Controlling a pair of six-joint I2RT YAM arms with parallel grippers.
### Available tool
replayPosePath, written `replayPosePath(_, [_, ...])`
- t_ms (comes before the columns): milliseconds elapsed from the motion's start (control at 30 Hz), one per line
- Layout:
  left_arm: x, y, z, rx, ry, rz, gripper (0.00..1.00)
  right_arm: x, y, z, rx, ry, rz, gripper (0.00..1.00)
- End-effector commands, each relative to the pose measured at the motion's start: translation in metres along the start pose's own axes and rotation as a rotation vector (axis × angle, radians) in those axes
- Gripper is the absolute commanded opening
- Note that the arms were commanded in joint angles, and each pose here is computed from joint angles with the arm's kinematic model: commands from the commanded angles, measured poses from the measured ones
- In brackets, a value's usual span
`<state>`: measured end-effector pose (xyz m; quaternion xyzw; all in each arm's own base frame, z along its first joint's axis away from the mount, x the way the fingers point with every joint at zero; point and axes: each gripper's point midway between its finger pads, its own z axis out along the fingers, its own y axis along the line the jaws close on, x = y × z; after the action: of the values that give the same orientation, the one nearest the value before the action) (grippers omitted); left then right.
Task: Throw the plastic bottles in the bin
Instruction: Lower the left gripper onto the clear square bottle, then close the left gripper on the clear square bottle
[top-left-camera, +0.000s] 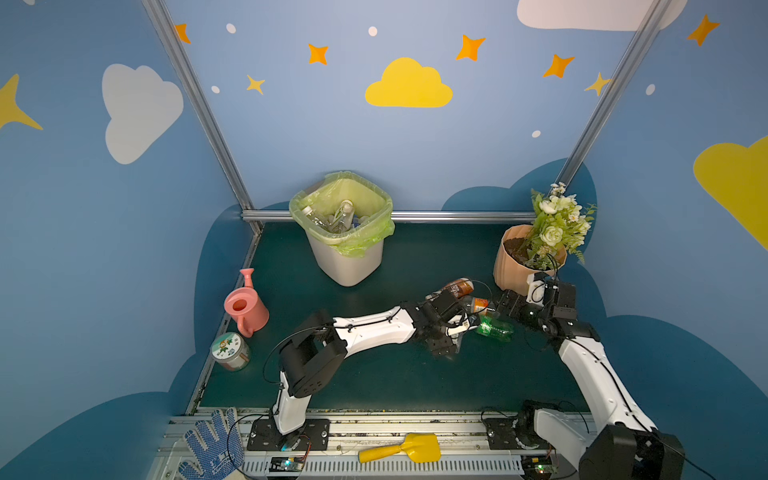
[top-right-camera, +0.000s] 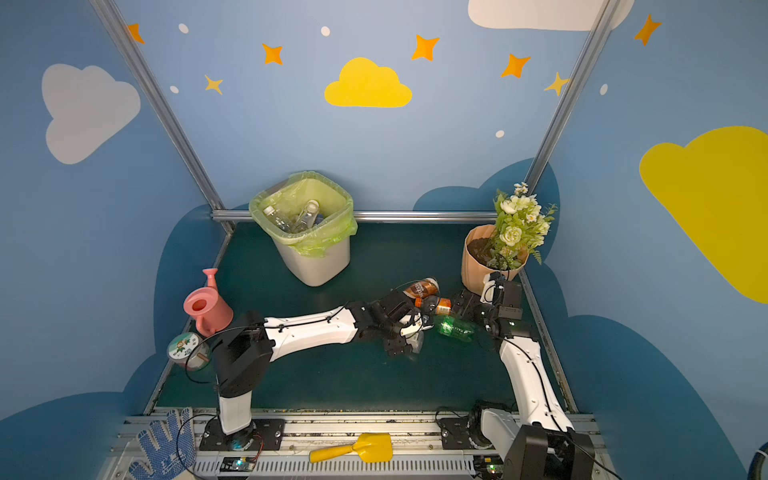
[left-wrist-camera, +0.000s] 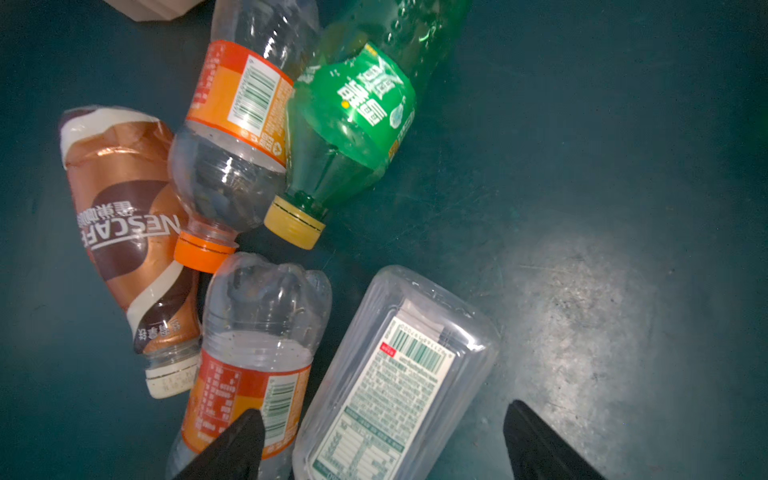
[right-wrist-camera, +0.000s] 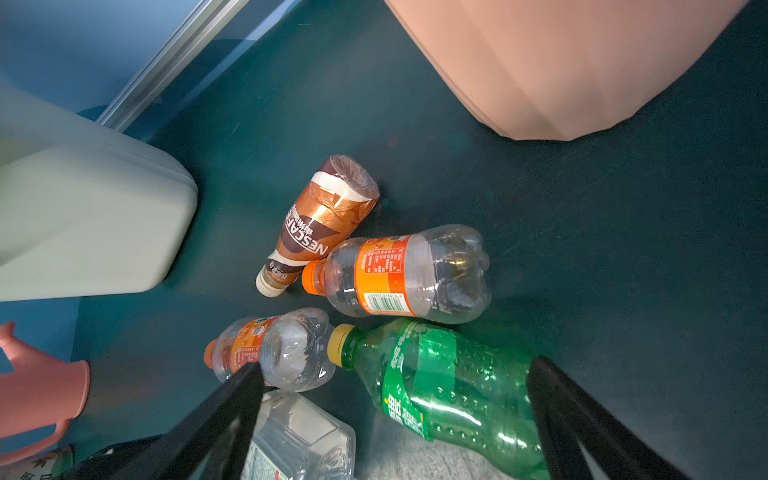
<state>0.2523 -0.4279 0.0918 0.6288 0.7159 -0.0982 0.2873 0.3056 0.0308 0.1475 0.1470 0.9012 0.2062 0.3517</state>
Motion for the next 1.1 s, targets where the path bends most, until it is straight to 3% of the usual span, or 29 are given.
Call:
replayPosePath(0, [-0.008, 0.005, -0.003, -0.017, -0.014, 0.036, 0.91, 0.002, -0.001, -0.001, -0.001, -0.002, 0.004, 0.97])
replayPosePath(367, [0.007, 0.001, 0.025, 0.056, 0.055, 0.064, 0.94, 0.002, -0.002, -0.002, -0.001, -0.001, 0.007, 0.97])
replayPosePath(1067, [0.035, -0.025, 0.042, 0.164, 0.145, 0.041, 0.81, 0.011, -0.008, 0.004, 0.006, 0.021, 0.021, 0.97])
